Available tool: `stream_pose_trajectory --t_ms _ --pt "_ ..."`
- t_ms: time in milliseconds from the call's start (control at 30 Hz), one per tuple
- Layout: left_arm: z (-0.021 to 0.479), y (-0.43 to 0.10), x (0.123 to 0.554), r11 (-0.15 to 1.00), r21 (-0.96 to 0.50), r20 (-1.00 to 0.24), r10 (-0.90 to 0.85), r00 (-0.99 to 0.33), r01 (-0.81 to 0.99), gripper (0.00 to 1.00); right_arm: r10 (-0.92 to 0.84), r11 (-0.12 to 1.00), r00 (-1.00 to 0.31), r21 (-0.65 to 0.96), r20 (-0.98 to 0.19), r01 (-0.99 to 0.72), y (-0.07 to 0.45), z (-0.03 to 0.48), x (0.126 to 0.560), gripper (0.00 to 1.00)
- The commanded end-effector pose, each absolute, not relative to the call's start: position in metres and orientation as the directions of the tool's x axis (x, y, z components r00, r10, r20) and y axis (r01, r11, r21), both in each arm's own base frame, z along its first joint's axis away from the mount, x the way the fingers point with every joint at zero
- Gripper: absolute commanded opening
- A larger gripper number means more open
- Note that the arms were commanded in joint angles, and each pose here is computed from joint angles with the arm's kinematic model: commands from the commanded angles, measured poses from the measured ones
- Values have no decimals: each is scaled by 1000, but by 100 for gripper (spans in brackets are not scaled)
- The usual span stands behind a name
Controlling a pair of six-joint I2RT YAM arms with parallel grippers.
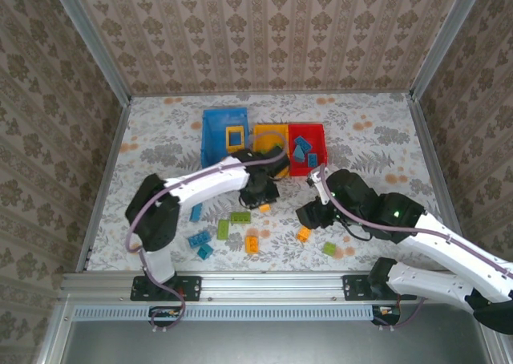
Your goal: Sort the legos into containers by color
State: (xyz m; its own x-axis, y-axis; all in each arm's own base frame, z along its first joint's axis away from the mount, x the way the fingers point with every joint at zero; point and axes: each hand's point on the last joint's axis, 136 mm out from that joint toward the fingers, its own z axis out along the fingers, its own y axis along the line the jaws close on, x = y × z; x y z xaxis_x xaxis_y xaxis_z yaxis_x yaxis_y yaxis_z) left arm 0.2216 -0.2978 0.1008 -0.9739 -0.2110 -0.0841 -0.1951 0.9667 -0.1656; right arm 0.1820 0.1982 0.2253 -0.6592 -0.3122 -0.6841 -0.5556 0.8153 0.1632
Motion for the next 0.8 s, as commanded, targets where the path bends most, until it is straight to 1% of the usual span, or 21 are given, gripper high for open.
stream_pose_trajectory --t_ms 0,167,333,433,533,767 --pt "148 -245 254 987 -68 -254 -155 -955 -142 27 -275 796 -634 199 -723 -572 219 236 192 68" --pt "180 -201 309 994 9 -362 -102 -927 -113 27 -182 771 -616 277 -767 -574 251 247 213 70" --pt "180 -180 366 992 53 -409 -87 -908 -119 28 -112 765 -621 332 -776 -552 272 259 231 71" --pt "168 -182 395 992 66 -402 -71 -913 -106 28 -115 770 -616 322 -779 -551 275 263 236 71" --pt "154 -185 414 991 79 -381 -70 -922 -108 29 -119 778 -610 308 -783 -548 274 264 238 71" --pt "115 -179 432 982 159 -327 -48 -944 -105 30 -101 795 -621 313 -777 -520 267 259 237 71"
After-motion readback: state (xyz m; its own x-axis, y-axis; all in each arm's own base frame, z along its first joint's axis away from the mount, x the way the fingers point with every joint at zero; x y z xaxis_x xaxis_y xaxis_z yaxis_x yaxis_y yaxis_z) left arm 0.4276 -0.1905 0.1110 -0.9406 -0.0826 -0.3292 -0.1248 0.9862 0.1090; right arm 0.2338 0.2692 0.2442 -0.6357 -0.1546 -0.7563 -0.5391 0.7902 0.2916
